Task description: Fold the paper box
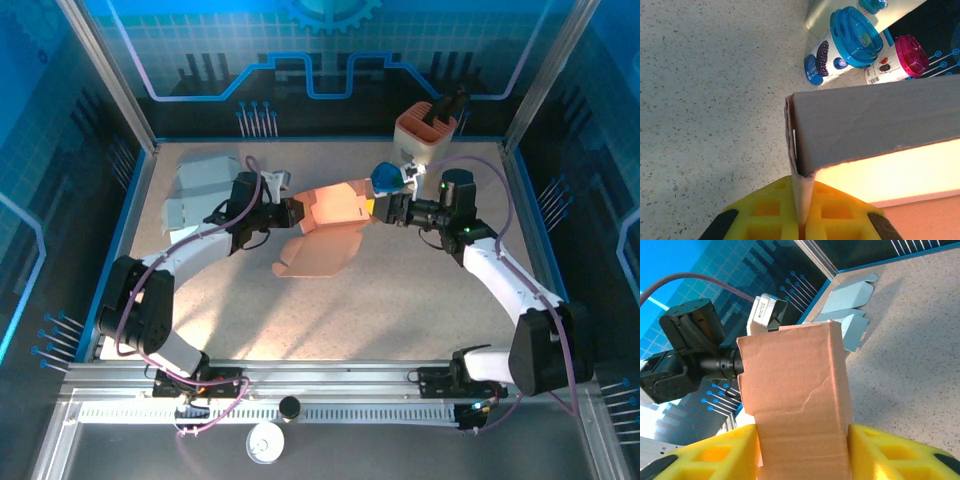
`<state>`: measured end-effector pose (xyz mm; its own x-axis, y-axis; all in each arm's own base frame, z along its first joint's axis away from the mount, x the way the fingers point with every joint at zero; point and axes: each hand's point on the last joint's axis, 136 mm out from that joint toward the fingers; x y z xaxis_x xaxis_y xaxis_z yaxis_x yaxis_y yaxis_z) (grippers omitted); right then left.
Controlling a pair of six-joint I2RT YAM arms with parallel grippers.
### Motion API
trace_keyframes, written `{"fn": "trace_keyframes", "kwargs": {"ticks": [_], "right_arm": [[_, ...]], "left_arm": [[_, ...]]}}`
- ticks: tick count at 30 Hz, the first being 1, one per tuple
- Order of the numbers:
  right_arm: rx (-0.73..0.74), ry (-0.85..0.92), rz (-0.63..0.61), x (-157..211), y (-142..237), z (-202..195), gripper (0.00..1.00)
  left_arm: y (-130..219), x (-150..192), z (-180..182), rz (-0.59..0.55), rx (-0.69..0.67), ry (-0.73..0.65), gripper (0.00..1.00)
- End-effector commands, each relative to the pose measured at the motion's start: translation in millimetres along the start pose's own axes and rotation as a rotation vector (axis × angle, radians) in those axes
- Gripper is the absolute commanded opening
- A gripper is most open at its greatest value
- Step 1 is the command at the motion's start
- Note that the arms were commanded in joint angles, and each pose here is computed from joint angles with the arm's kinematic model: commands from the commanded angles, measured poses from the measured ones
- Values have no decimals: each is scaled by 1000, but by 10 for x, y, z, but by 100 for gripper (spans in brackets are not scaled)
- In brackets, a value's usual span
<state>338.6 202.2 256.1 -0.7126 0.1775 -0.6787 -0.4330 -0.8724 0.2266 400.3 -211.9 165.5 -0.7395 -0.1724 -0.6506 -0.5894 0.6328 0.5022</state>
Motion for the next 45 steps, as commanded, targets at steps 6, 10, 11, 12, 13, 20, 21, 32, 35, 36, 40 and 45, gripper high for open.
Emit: {"fn": "trace_keyframes", "kwargs": {"ticks": [6, 10, 11, 12, 13, 20, 21, 32, 35, 36, 40, 45], "right_arm": [[-39, 28, 9, -38, -55, 128, 43], [-20, 42, 32, 33, -107, 174, 43], [-4, 40, 33, 45, -108, 155, 43], [15, 39, 35, 57, -104, 121, 43], [26, 39, 35, 69, -94, 99, 43], [17, 21, -9, -9, 81, 71, 46], [8, 9, -11, -1, 96, 57, 47], [-47, -62, -2, 23, 128, -131, 56], [-49, -65, 0, 46, 138, -116, 50], [-44, -67, 0, 64, 143, -128, 47], [-33, -82, 19, 166, 101, -195, 45], [-28, -62, 51, 223, -48, -110, 38]], "left_arm": [[-80, -27, 13, 0, -33, -27, 0], [-103, -29, 14, -3, -44, -22, 0], [-106, -32, 23, -4, -48, -19, 0], [-109, -28, 28, -2, -50, -17, 0], [-113, -28, 30, -2, -50, -15, 0], [-108, -12, 49, 4, -60, -11, 0], [-108, -12, 43, 5, -57, -10, 0], [-109, 11, 10, 15, -34, -6, 0], [-115, 15, 26, 16, -40, -4, 0], [-118, 16, 33, 16, -43, -3, 0], [-132, 15, 24, 16, -34, 1, 0], [-138, 3, 12, 15, -32, 4, 0]]}}
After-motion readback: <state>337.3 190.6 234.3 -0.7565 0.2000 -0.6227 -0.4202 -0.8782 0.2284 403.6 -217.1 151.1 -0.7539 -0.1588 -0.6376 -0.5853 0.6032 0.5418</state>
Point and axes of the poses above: each hand's point on the last joint's axis, 136 mm out from that joint toward the fingers, its own y axis back along the fingers, its own z axis along the line the jaws close on, x = y × z, and after that the axes turned 1 degree about -y, right-handed
